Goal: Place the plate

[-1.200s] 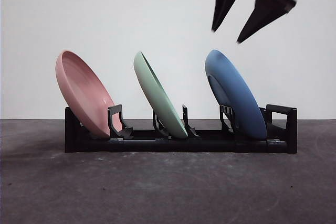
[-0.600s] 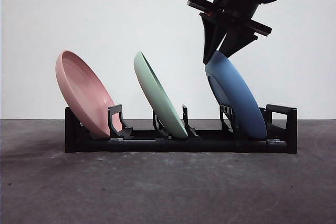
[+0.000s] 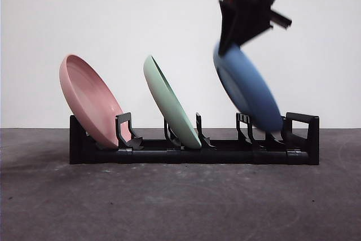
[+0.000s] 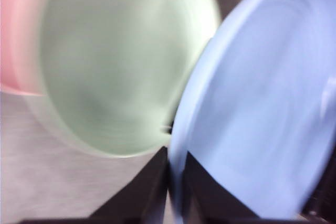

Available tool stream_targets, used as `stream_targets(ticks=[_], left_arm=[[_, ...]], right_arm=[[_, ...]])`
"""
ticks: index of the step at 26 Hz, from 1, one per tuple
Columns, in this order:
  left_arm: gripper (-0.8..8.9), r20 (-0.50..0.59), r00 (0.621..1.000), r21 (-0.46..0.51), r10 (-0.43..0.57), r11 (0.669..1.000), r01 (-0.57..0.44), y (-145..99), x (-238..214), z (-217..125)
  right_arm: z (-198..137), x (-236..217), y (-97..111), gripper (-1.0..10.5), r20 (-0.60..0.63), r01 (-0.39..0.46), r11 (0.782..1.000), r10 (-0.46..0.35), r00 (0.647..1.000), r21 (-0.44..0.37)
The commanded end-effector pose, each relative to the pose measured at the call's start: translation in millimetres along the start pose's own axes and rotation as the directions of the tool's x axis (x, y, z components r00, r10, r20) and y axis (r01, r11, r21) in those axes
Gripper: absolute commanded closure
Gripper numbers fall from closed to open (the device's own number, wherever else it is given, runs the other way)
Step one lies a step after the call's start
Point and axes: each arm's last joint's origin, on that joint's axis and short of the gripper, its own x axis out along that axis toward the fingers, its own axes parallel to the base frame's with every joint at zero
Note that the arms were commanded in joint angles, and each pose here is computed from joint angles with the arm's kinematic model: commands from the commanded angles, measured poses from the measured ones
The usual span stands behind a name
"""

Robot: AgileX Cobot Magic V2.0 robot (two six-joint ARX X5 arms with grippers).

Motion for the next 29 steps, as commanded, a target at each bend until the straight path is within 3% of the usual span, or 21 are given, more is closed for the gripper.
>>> stream_targets(ticks=[1, 7, 14, 18, 26, 29], left_arm=[[4.69, 0.027, 1.0, 0.011, -0.009, 1.0, 0.008, -2.6, -4.1, 5.6], [4.69, 0.027, 1.0, 0.011, -0.009, 1.0, 0.008, -2.6, -4.1, 5.6], [4.69, 0.027, 1.0, 0.011, -0.009, 1.0, 0.008, -2.6, -4.1, 5.6], [4.69, 0.028, 1.0, 0.012, -0.009, 1.0, 0.008, -2.6, -4.1, 5.7], [4.69, 0.027, 1.0, 0.012, -0.009, 1.0, 0.008, -2.6, -4.1, 5.6], [4.69, 0.028, 1.0, 0.012, -0.009, 1.0, 0.008, -2.6, -4.1, 5.7]], right_arm=[[7.8, -21.8, 10.6, 9.3, 0.071, -0.05, 0.998, 0.053, 0.996, -0.032], [1.1, -69.5, 26.3, 9.3, 0.135, -0.181, 0.978, 0.195, 0.972, -0.108], [-21.7, -105.3, 45.2, 9.3, 0.095, -0.148, 0.947, 0.182, 0.979, -0.285], [-42.4, -118.0, 57.8, 9.3, 0.104, -0.104, 0.936, 0.147, 0.984, -0.336], [-104.8, -127.9, 73.4, 9.3, 0.134, -0.14, 0.89, 0.217, 0.967, -0.434], [-127.7, -128.1, 75.7, 9.3, 0.137, -0.095, 0.886, 0.175, 0.975, -0.453]])
